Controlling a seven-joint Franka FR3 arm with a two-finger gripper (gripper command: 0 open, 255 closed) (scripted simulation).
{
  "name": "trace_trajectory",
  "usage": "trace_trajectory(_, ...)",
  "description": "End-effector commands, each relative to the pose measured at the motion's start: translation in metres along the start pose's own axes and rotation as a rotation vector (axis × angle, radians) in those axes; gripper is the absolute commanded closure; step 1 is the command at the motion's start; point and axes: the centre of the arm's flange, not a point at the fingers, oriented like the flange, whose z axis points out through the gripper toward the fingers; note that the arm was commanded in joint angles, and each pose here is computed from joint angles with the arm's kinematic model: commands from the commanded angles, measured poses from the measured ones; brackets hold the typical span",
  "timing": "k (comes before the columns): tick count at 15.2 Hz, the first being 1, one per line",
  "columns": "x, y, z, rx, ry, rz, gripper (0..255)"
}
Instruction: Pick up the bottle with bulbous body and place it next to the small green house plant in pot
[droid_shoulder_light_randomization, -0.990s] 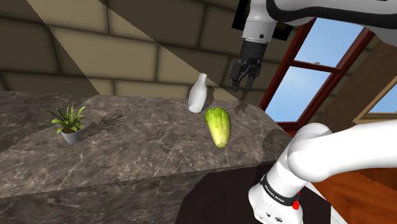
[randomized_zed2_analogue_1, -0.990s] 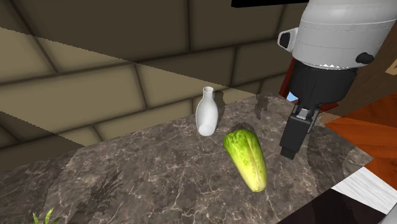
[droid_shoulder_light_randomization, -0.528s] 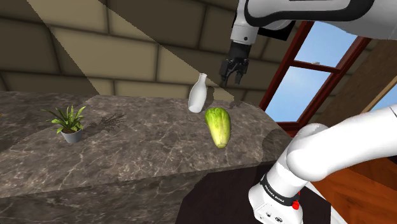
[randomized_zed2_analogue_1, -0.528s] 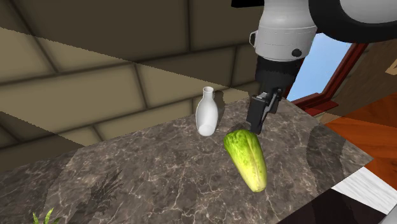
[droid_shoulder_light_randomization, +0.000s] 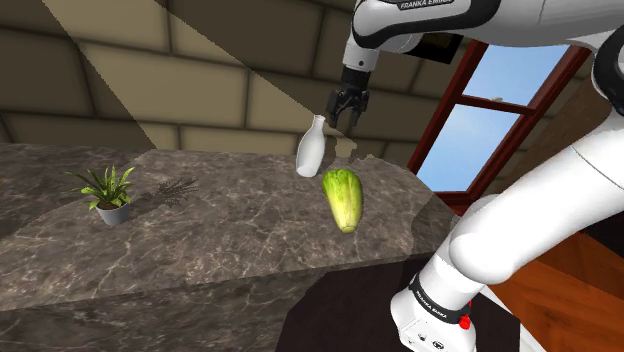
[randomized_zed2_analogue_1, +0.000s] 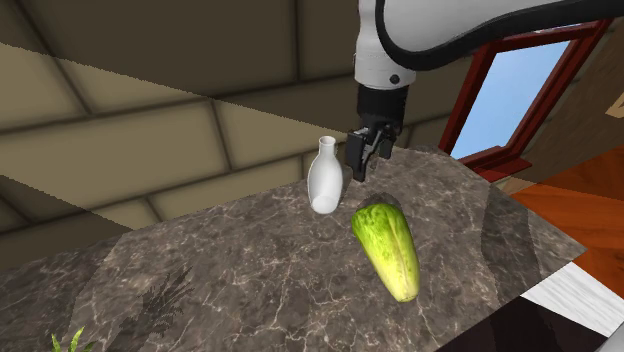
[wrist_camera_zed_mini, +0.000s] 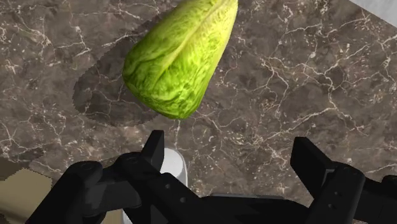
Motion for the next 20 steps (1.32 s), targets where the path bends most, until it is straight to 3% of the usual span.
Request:
trace_trajectory(1, 0.022, 0.013, 0.005, 0.001, 0.007, 0.004, 0)
trace_trajectory(14, 0.169, 0.086, 0.032, 0.012, 0.050, 0.029, 0)
trace_trajectory(20, 0.177, 0.090, 0.060, 0.013, 0.052, 0.030, 0)
